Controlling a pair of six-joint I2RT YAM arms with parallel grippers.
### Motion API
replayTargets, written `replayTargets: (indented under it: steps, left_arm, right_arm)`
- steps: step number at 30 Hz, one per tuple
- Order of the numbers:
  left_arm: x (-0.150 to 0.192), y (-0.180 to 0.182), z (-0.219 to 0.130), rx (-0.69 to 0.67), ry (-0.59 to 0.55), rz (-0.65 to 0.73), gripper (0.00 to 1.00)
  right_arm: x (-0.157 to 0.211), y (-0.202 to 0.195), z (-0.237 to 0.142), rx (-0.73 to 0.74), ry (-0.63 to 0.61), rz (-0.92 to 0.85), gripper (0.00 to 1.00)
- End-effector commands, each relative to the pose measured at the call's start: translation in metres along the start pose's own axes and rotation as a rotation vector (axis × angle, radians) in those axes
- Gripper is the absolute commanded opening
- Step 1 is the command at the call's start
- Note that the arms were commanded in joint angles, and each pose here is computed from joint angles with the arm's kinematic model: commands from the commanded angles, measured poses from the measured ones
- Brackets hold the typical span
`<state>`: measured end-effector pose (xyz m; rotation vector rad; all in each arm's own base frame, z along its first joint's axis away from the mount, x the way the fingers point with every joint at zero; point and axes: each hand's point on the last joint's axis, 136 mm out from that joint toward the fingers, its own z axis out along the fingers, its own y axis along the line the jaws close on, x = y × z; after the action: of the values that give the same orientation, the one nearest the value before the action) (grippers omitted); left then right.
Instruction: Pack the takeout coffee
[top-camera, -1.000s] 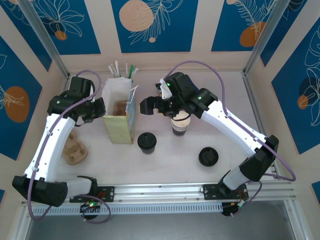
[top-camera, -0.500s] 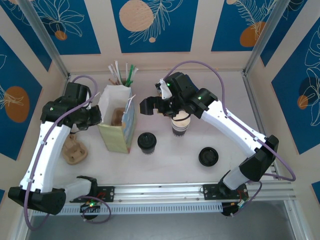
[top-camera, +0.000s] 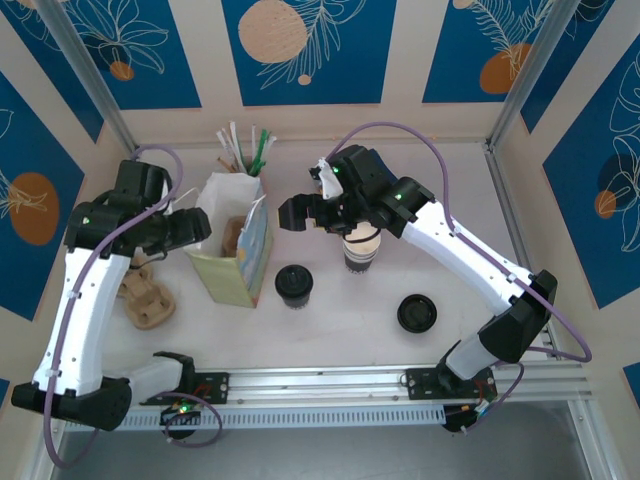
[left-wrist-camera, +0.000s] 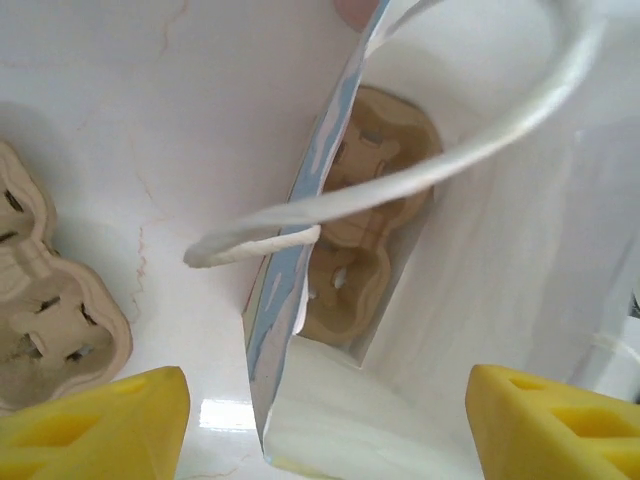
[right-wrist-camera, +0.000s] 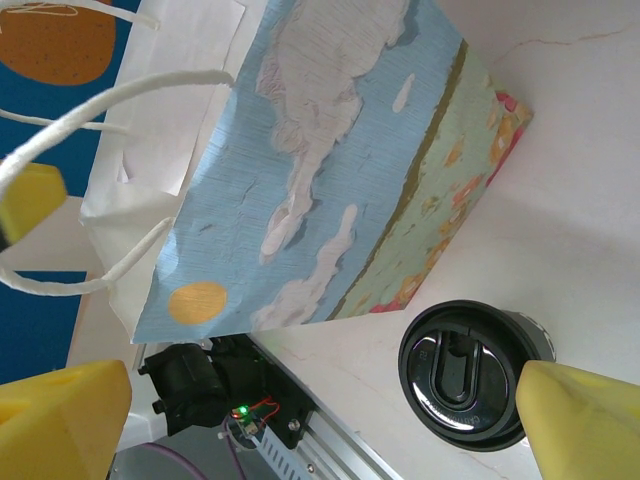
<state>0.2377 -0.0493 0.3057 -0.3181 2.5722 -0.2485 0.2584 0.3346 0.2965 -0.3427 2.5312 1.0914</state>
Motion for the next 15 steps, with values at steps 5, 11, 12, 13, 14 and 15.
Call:
replayTargets:
  steps: [5,11,12,13,14,15]
  left_arm:
    - [-0.009,-0.008,-0.041,0.061,-0.078,-0.039,0.80]
    - [-0.010,-0.029,-0.052,0.146,-0.099,-0.050,0.79]
    - [-0.010,-0.033,-0.052,0.155,-0.099,-0.047,0.79]
    - [-0.009,-0.037,-0.053,0.166,-0.100,-0.041,0.79]
    - [-0.007,-0.043,-0.053,0.175,-0.098,-0.030,0.78]
    - [-0.006,-0.048,-0.052,0.182,-0.096,-0.016,0.78]
  right_arm:
    - [0.005,0.000,-0.006,0.016,0.001,-0.013,0.99]
    - [0.009,-0.012,-0.010,0.052,-0.008,0.008,0.99]
    - [0.010,-0.015,-0.011,0.063,-0.010,0.014,0.99]
    - [0.011,-0.018,-0.012,0.074,-0.012,0.021,0.99]
    - [0.013,-0.022,-0.013,0.086,-0.014,0.028,0.99]
    - [0.015,-0.026,-0.014,0.101,-0.016,0.037,0.99]
